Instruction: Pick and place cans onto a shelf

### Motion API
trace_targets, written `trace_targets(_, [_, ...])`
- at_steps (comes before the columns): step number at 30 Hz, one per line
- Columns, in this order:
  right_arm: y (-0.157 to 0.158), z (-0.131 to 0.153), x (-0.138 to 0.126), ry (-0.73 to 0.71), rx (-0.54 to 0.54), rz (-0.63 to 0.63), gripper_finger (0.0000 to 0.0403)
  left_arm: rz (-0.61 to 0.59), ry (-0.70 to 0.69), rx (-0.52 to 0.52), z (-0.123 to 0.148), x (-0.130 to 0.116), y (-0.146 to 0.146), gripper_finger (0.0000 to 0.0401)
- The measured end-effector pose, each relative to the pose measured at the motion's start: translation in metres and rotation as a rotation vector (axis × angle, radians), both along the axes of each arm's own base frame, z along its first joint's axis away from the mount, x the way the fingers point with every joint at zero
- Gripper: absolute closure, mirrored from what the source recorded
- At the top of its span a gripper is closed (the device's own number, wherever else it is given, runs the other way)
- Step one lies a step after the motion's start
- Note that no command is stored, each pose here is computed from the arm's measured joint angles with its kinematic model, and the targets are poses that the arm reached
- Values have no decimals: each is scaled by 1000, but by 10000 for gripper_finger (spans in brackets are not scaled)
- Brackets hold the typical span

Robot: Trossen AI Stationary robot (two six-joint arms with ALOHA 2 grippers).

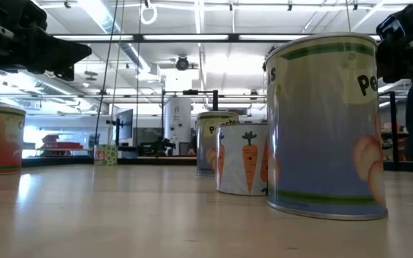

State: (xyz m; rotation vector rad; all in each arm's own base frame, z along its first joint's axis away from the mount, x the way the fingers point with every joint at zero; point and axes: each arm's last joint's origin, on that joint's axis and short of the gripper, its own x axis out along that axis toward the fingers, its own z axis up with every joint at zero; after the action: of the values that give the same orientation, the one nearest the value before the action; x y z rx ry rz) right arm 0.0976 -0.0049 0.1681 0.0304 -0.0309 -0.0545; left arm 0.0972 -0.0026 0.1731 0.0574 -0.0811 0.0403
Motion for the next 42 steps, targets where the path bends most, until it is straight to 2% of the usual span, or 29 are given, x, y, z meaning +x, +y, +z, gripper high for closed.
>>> trace_targets(21, [0,0,0,0,0,0,375,-2,-6,-20,0,0,0,372])
trace_targets(23, [0,0,0,0,0,0,375,-23,-39,-180,3,0,0,372])
trace_targets(26, [0,0,0,0,0,0,375,-63,-71,-514,5,-1,0,372])
trace_targets(28, [0,0,0,0,0,0,375,-76,-86,-702,6,-1,0,372])
trace_targets(30, [0,0,0,0,0,0,375,-50,-60,-784,4,0,1,372])
trace_targets(32, [0,0,0,0,0,0,375,-31,1,-783,4,0,1,373])
trace_targets(35, [0,0,0,0,0,0,375,-102,-1,-767,15,0,0,373])
trace_targets(37, [0,0,0,0,0,0,375,-108,-33,-687,21,0,0,373])
trace_targets(39, [0,0,0,0,0,0,375,-57,-61,-594,33,0,1,376])
trace_targets(42, [0,0,0,-1,0,0,375,23,20,-579,59,-4,3,385])
